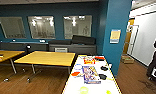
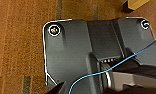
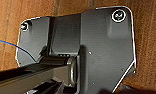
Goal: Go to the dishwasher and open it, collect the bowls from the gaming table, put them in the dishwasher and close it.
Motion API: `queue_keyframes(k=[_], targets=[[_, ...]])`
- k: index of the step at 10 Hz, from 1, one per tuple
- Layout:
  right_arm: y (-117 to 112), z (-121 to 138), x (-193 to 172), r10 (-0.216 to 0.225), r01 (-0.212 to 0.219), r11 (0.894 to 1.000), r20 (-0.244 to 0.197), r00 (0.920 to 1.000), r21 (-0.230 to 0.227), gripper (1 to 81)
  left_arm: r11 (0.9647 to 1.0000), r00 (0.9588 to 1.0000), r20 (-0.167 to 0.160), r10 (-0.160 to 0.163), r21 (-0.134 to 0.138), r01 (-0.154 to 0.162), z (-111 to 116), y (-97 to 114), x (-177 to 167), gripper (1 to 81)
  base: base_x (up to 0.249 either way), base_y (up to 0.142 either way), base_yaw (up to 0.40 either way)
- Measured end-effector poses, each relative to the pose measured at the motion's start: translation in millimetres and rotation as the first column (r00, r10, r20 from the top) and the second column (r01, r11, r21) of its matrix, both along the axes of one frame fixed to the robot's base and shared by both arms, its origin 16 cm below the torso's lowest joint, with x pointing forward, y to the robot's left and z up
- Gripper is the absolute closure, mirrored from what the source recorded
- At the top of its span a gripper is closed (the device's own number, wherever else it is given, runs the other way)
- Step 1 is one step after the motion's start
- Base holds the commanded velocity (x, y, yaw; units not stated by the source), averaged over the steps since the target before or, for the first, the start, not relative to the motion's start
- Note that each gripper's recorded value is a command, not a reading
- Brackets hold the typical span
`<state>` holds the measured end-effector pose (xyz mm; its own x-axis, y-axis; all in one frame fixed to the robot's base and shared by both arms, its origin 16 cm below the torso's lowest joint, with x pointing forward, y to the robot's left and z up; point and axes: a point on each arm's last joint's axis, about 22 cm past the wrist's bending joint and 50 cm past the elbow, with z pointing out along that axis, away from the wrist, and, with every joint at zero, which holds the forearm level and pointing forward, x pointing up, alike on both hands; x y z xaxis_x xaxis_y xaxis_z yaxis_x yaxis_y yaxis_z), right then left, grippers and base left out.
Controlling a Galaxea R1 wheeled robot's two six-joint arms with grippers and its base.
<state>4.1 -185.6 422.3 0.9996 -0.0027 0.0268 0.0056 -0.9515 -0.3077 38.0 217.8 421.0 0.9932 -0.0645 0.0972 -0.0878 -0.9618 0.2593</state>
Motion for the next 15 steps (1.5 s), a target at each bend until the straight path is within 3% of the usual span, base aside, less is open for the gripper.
queue_keyframes(k=[5, 7, 10, 12, 15], targets=[[-0.3, -0.1, -0.9, 0.0, 0.0, 1.0, -0.001, 1.0, 0.0, 1.0, 1.0, 1.0, -0.001, 0.001, 0.0, -0.001, 0.0, -0.3, -0.5, 1.0, 0.018, 0.0, 0.0], [0.6, -1.3, -20.3, 0.0, 0.0, 1.0, -0.021, 0.9998, 0.001, 1.0, 1.0, 0.9999, -0.016, 0.001, 0.002, -0.001, -0.9, 1.0, -15.7, 1.0, 0.112, 0.0, 0.0], [-1.6, 0.5, 7.5, -0.005, 0.005, 1.0, 0.016, 0.9999, -0.001, 1.0, 1.0, 0.9998, 0.018, 0.003, -0.003, -0.003, 1.3, -1.4, 12.3, 1.0, 0.113, 0.0, 0.0], [-2.5, -0.6, -4.3, -0.002, 0.002, 1.0, -0.008, 1.0, -0.003, 1.0, 1.0, 1.0, 0.004, 0.002, -0.001, -0.002, 0.3, -0.4, 4.5, 1.0, 0.0, 0.0, 0.0], [-8.8, -0.7, -3.9, -0.016, 0.016, 1.0, 0.005, 0.9999, -0.006, 1.0, 1.0, 1.0, -0.003, 0.002, 0.0, -0.002, -0.1, -0.1, -1.1, 1.0, 0.0, 0.0, 0.0]])
